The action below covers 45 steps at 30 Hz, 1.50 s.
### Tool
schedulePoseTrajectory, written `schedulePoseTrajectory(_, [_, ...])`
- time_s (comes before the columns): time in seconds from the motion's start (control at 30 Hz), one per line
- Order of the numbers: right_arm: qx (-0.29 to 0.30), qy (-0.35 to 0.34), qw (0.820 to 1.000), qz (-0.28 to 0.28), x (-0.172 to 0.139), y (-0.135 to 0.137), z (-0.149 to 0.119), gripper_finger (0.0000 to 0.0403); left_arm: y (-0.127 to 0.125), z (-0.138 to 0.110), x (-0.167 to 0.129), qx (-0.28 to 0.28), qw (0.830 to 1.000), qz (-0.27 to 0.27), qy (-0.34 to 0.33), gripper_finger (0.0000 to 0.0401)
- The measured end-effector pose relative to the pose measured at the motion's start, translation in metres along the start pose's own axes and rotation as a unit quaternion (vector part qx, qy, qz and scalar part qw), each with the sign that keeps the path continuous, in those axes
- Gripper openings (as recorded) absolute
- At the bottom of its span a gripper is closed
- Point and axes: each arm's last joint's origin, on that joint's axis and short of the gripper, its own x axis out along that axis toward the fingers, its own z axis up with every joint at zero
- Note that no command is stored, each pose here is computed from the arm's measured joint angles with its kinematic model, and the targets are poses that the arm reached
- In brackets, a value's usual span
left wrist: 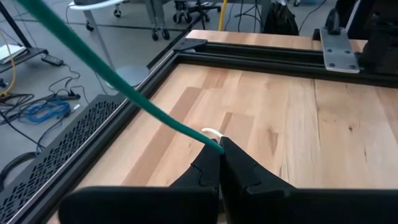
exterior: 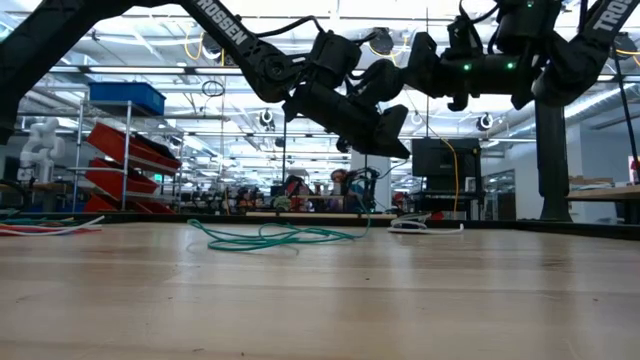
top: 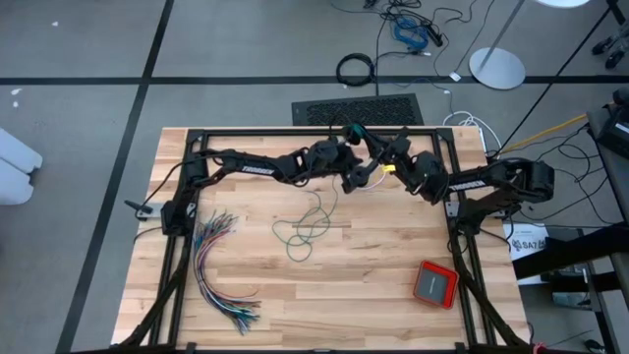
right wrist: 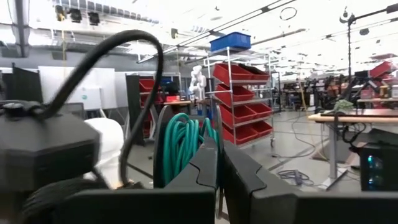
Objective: Coil cords
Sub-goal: Coil the green wire onto the spool
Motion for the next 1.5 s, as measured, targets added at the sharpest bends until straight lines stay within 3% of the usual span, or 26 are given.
schedulePoseTrajectory(0.37, [-0.027,0.009,1.000,-0.014,0.008,-0.004,-0.002,0.0000,-0.005,0.000,0.000,0.011,1.000,-0.006,0.000,0.0000])
schedulePoseTrajectory(0.63, [-0.042,0.041,0.998,-0.016,0.021,-0.008,-0.024,0.0000,-0.008,-0.001,-0.001,0.012,1.000,-0.011,0.005,0.0000])
schedulePoseTrajectory(1.1, [-0.026,0.073,0.996,0.038,0.020,-0.011,-0.035,0.0000,-0.007,-0.013,-0.010,0.057,0.992,-0.023,0.112,0.0000])
schedulePoseTrajectory(1.5, [-0.019,0.123,0.990,0.059,0.019,-0.017,-0.044,0.0000,-0.005,0.018,-0.037,0.110,0.975,-0.082,0.174,0.0000])
